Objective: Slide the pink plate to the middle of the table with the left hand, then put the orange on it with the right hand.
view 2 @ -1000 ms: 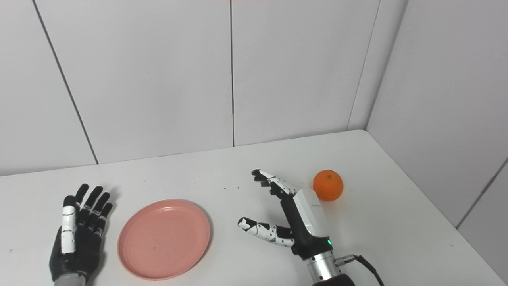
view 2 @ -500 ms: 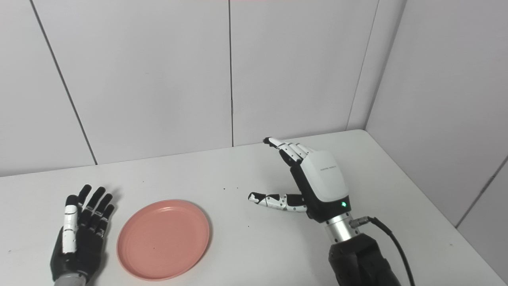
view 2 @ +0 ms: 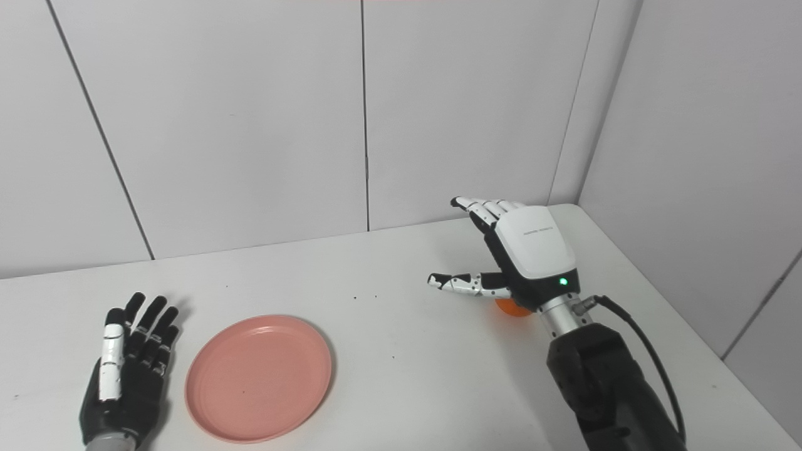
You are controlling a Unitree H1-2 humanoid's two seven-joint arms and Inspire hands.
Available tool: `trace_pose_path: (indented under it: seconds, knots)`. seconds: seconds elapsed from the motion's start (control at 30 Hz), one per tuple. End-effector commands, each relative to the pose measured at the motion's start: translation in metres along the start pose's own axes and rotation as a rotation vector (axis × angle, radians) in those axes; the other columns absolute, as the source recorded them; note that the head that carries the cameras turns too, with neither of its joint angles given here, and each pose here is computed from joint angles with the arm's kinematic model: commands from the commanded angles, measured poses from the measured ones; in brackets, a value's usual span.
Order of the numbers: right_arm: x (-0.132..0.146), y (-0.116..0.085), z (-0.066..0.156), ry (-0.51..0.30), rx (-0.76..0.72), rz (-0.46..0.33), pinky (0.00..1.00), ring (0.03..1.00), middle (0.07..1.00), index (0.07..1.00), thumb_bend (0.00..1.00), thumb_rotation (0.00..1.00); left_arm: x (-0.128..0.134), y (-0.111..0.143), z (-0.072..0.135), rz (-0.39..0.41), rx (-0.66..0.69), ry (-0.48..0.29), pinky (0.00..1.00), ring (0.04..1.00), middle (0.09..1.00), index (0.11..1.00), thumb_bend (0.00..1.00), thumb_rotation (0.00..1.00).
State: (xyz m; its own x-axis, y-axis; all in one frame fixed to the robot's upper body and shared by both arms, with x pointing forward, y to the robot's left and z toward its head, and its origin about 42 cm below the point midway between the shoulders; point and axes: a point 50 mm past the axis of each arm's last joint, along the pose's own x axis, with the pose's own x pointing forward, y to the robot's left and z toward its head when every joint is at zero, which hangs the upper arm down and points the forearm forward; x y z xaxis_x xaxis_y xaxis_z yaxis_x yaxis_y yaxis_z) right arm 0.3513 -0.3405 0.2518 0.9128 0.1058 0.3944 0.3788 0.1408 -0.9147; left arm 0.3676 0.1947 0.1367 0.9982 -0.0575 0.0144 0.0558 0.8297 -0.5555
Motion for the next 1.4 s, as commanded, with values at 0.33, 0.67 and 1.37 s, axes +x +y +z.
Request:
trace_pose_path:
  seconds: [0.33,0.67,1.37]
  knots:
    - [0.016,0.005,-0.052,0.117,-0.114,0.057,0.77,0.782,0.792,0.779,0.86,0.88,0.000,0.002,-0.006,0.001,0.036,0.017,0.97,0.897,0.868,0.915,0.61,0.64]
    - [0.013,0.029,-0.074,0.190,-0.111,0.131,0.82,0.815,0.822,0.789,0.84,0.90,-0.001,0.002,-0.007,0.006,0.034,0.017,0.97,0.897,0.875,0.913,0.62,0.62]
    - [0.013,0.049,-0.082,0.230,-0.053,0.191,0.77,0.808,0.817,0.788,0.83,0.86,-0.003,0.002,-0.012,-0.006,0.052,0.015,0.98,0.907,0.877,0.921,0.63,0.63]
